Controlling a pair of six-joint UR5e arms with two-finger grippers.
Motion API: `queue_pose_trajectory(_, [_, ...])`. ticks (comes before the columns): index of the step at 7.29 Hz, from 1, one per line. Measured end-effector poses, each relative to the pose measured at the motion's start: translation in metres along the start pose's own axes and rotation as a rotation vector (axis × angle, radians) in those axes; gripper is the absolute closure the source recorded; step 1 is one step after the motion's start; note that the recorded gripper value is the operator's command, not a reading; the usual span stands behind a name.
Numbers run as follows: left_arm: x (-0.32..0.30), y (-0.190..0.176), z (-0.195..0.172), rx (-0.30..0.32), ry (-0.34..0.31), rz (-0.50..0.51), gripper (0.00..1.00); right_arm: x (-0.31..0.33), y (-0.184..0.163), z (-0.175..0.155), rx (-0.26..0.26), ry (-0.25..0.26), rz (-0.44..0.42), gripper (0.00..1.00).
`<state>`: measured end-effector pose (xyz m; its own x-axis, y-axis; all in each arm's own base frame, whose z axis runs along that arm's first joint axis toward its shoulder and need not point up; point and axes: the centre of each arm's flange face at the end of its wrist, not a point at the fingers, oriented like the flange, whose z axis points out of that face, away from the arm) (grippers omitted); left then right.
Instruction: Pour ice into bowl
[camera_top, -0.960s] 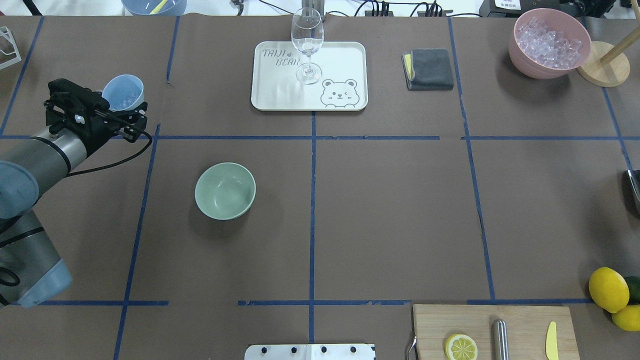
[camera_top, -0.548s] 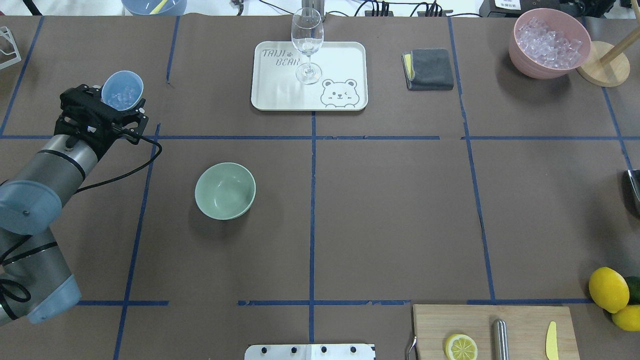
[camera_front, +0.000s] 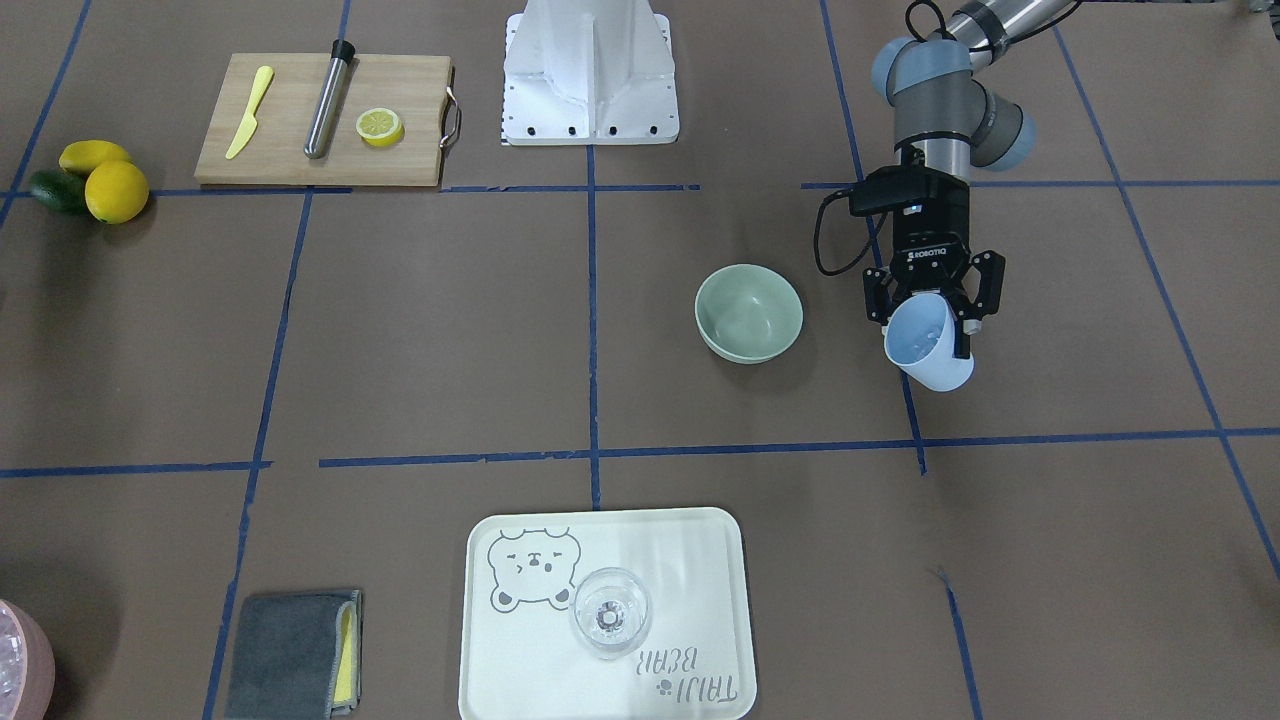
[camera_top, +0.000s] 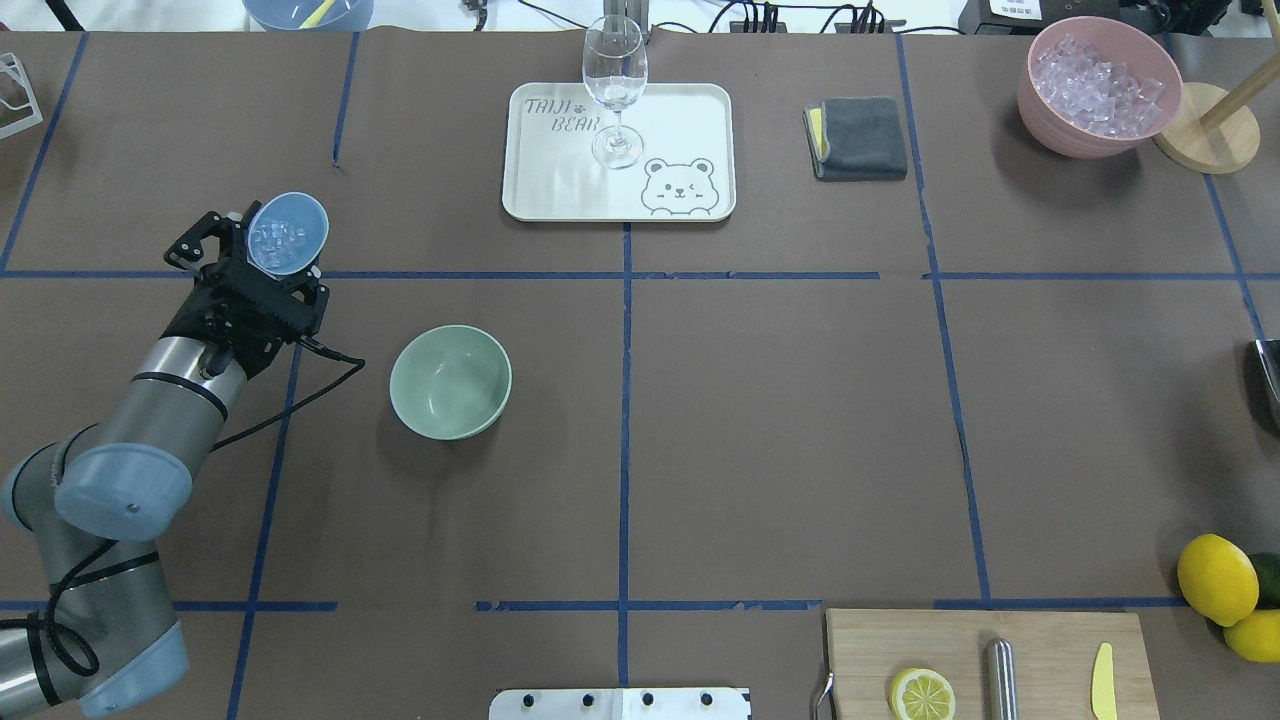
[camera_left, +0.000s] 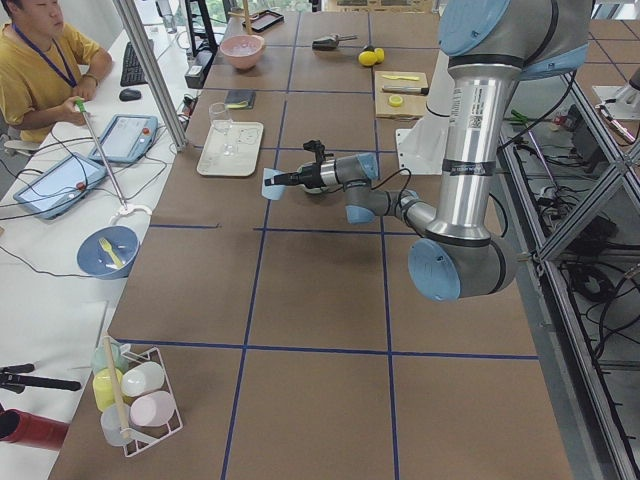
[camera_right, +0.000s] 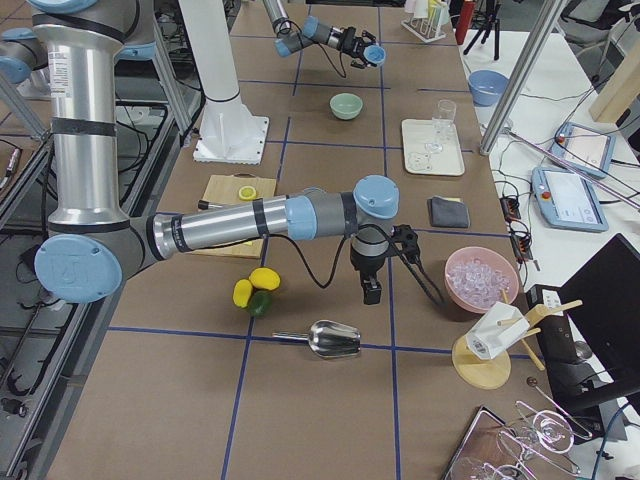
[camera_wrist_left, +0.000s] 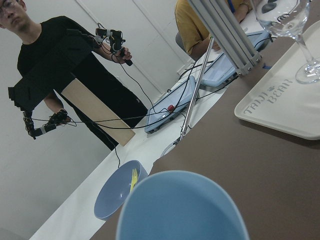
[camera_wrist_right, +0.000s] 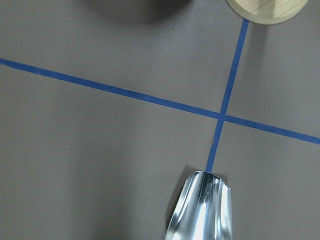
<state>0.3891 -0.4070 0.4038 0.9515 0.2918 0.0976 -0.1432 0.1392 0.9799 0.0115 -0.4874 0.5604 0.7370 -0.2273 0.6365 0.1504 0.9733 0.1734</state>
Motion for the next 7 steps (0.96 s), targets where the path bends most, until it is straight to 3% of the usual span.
queue_pose_trajectory(3, [0.057,-0.033,-0.012,-0.037,-0.050,0.178,1.00,0.002,0.003,0.000,-0.001,0.000,0.004,0.00])
queue_pose_trajectory(7, [0.091,-0.042,-0.030,-0.042,-0.077,0.422,1.00,0.003,0.005,0.001,-0.003,0.001,0.009,0.00])
